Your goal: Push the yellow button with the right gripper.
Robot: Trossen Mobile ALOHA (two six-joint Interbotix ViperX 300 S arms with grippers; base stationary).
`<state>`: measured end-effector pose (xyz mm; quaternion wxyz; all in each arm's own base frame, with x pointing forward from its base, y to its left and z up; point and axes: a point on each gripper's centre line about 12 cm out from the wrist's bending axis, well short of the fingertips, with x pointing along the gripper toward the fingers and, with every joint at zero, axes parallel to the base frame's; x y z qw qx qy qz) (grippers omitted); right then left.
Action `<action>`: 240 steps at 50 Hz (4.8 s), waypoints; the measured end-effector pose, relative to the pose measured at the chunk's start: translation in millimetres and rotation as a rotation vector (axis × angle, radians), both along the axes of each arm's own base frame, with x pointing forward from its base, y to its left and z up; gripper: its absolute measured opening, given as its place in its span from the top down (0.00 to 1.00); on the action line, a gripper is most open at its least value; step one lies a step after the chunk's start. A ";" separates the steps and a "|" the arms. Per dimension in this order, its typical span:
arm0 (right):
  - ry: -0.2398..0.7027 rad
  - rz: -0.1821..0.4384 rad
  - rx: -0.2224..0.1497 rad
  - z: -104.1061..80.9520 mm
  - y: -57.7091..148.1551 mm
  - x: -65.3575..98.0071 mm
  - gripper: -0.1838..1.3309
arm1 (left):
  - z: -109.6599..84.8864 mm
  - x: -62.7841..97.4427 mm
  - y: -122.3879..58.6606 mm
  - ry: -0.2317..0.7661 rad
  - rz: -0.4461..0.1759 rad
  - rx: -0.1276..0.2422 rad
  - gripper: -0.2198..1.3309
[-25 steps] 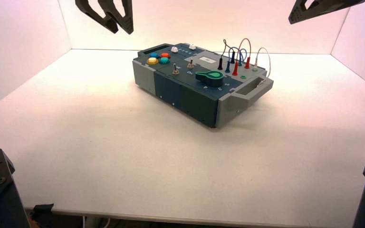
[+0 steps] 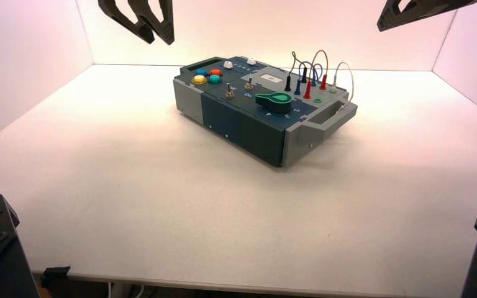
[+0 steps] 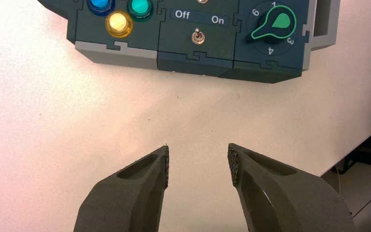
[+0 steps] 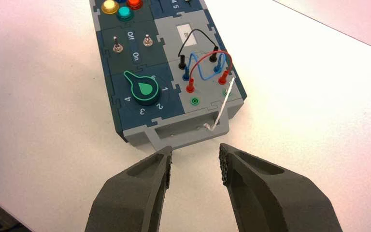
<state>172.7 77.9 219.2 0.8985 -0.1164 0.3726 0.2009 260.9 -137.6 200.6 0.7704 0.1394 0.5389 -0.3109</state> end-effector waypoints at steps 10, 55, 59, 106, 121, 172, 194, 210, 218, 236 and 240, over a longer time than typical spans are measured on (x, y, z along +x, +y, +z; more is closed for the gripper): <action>0.049 0.010 -0.012 -2.0 4.3 2.4 0.20 | 2.4 3.5 6.7 -0.013 0.026 -0.003 0.11; 0.249 0.197 -0.131 -22.3 153.8 141.2 0.49 | 31.7 9.9 47.4 -0.110 0.167 -0.034 0.12; 0.270 0.202 -0.147 -32.2 167.3 158.4 0.59 | 38.7 8.4 51.0 -0.135 0.177 -0.040 0.12; 0.372 0.270 -0.237 -80.9 267.8 246.0 0.96 | 67.7 -6.9 60.9 -0.283 0.213 -0.083 0.12; 0.397 0.269 -0.251 -97.3 271.8 250.6 0.96 | 67.7 -6.9 60.9 -0.283 0.213 -0.083 0.12; 0.422 0.268 -0.263 -118.9 275.7 254.9 0.96 | 67.3 -6.6 60.9 -0.282 0.213 -0.083 0.12; 0.424 0.268 -0.260 -118.9 276.0 254.7 0.96 | 66.5 -6.2 60.7 -0.278 0.214 -0.083 0.12; 0.404 0.271 -0.254 -98.2 271.5 251.1 0.96 | 65.2 -5.6 60.7 -0.275 0.213 -0.080 0.12; 0.367 0.277 -0.235 -65.0 263.1 241.0 0.96 | 63.8 -4.3 60.3 -0.268 0.214 -0.080 0.12; 0.247 0.283 -0.167 3.4 215.2 183.4 0.95 | 47.9 2.6 58.9 -0.213 0.214 -0.062 0.12; 0.225 0.284 -0.153 12.5 205.0 171.0 0.88 | 45.7 3.5 58.8 -0.206 0.214 -0.058 0.12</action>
